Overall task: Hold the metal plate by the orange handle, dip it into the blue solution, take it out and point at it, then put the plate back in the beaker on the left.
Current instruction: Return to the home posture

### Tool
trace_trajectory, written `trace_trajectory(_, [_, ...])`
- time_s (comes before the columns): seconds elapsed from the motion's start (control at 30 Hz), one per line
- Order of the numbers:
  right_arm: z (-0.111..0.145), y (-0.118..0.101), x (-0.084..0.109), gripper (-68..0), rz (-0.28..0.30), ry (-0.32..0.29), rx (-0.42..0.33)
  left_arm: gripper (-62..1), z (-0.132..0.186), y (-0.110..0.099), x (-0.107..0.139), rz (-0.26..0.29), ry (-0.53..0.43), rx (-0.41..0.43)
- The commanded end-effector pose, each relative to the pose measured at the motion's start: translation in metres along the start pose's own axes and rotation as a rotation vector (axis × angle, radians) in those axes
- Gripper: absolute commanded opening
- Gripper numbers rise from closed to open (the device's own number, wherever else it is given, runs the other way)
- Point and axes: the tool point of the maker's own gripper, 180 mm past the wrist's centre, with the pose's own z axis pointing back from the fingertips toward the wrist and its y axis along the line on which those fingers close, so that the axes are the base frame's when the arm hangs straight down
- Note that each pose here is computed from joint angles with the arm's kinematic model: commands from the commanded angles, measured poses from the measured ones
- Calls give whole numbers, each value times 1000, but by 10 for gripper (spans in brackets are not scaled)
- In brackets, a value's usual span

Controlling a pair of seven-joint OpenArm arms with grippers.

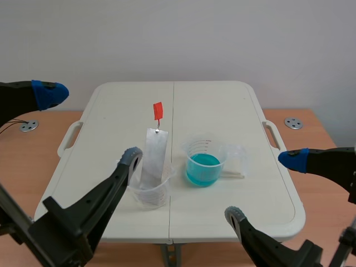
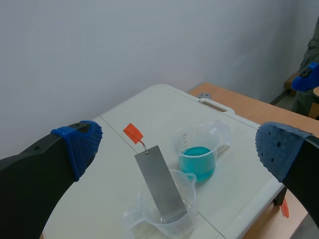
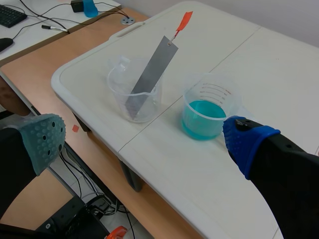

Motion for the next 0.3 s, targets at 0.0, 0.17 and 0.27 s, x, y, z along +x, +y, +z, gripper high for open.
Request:
trace_trajectory(0.0, [-2,0,13,-12,18,-37,9,14,0,-1,6,12,-23,5])
trace_trajectory(0.17, [-2,0,13,-12,18,-34,9,14,0,-1,6,12,-20,5])
trace_trajectory(0.27, [-2,0,13,-12,18,-34,9,14,0,-1,5,12,-19,5])
